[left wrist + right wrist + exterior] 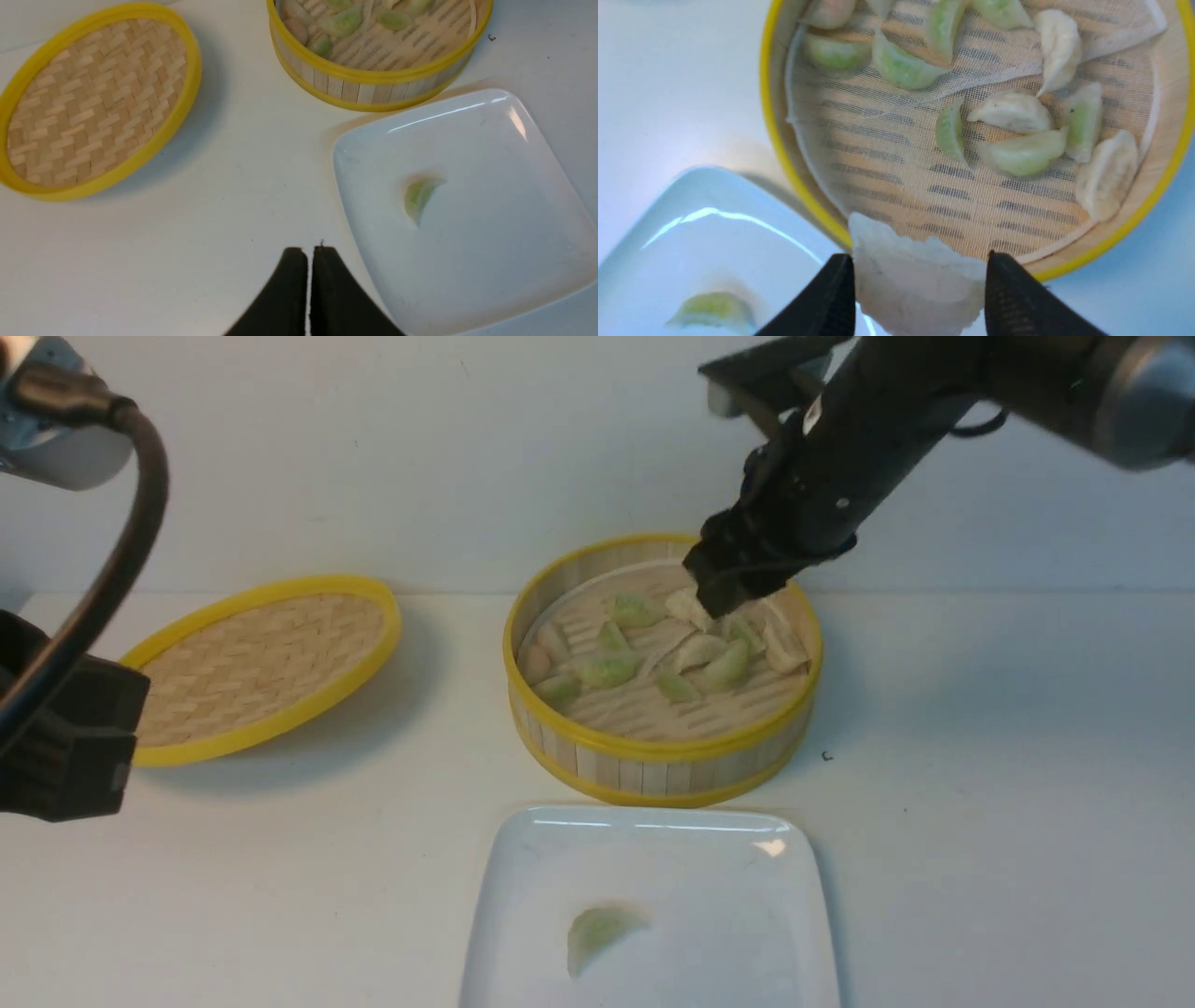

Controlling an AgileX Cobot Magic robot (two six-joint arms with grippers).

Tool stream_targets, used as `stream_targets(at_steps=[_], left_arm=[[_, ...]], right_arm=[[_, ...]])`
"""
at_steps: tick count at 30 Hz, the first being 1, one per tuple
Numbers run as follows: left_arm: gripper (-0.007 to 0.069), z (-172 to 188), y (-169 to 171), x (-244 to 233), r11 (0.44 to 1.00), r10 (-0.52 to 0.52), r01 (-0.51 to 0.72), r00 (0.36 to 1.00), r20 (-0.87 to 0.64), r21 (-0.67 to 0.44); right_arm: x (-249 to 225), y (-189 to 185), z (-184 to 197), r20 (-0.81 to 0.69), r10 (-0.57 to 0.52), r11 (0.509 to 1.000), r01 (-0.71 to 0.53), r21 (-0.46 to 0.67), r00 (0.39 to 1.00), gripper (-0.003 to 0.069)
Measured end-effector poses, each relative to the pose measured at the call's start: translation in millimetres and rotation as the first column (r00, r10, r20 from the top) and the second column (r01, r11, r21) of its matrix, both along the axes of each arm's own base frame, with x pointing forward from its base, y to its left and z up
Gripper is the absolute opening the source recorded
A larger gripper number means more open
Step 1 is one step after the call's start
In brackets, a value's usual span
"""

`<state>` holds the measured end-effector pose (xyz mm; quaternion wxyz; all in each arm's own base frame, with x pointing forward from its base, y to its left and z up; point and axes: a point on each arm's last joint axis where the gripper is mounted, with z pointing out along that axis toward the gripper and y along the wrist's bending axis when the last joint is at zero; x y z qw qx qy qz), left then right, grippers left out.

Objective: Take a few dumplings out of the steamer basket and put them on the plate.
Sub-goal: Use the right arm to put the dumpling into the plate

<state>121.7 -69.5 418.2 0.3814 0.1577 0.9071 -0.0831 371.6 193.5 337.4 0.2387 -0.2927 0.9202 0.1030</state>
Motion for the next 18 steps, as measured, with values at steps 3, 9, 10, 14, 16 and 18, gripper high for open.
stream_targets(at_steps=[3, 9, 10, 14, 16, 18], left_arm=[[-0.0006, 0, 0, 0, 1.0, -0.001, 0.001, 1.0, 0.004, -0.003], [-0.0006, 1, -1, 1, 1.0, -0.005, 0.005, 1.0, 0.013, -0.006], [-0.0006, 1, -1, 1, 1.0, -0.007, 0.007, 1.0, 0.015, -0.005], [-0.0006, 1, -1, 1, 1.0, -0.01, 0.01, 1.0, 0.019, 0.0], [-0.0006, 1, 0, 1, 1.0, -0.009, 0.009, 1.0, 0.021, 0.002], [-0.0006, 2, 0, 1, 1.0, -0.01, 0.009, 1.0, 0.027, 0.005]], right_arm=[[-17, -5, 27, 0.02, 0.0, 0.998, -0.001, 0.056, 1.0, 0.0328], [-39, -2, 18, -0.07, 0.023, 0.994, -0.016, 0.105, 0.997, 0.0328], [-44, 1, 5, -0.113, 0.032, 0.996, -0.022, 0.089, 0.993, 0.0328], [-63, 12, -44, -0.252, 0.064, 0.998, -0.06, 0.022, 0.966, 0.0328], [-73, 19, -69, -0.282, 0.073, 0.997, -0.075, 0.004, 0.957, 0.0328], [-77, 24, -81, -0.285, 0.079, 0.997, -0.082, 0.0, 0.955, 0.0328]])
